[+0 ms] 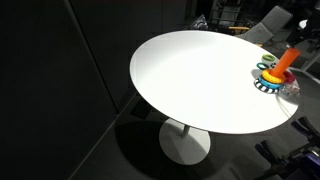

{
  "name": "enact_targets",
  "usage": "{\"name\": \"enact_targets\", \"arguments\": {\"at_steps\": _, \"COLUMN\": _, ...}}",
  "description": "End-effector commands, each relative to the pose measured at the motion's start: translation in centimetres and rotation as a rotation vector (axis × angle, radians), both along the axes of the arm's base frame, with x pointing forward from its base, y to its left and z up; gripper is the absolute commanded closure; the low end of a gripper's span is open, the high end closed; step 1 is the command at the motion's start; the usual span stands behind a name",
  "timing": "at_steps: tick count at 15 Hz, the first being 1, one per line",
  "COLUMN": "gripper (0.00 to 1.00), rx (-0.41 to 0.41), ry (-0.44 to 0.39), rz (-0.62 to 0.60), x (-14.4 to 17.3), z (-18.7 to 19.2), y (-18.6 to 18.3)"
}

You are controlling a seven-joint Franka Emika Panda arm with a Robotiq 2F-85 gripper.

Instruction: Pick up the red ring and put it on the ring holder

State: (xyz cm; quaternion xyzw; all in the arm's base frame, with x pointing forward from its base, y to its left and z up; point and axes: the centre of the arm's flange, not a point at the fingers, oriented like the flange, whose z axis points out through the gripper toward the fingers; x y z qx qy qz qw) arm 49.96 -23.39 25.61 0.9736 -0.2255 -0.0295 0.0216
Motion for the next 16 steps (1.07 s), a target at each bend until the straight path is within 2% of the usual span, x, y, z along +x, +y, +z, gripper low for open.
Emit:
{"name": "enact_targets", "arguments": {"at_steps": 1, "gripper": 0.0, "rx": 0.0, "ry": 0.0, "rz": 0.0, "x": 0.1, "z": 0.0, "y": 0.0}}
{"name": "enact_targets", "arguments": {"at_steps": 9, "gripper": 0.0, "rx": -0.016, "ry": 0.014, "rz": 0.017, "x": 0.0, "z": -1.7, "y": -2.1}}
{"name": "enact_targets", "arguments": {"at_steps": 16, "gripper": 0.0, "rx": -0.011, "ry": 0.008, "rz": 0.097, "x": -0.9, "z": -4.7, "y": -4.3}}
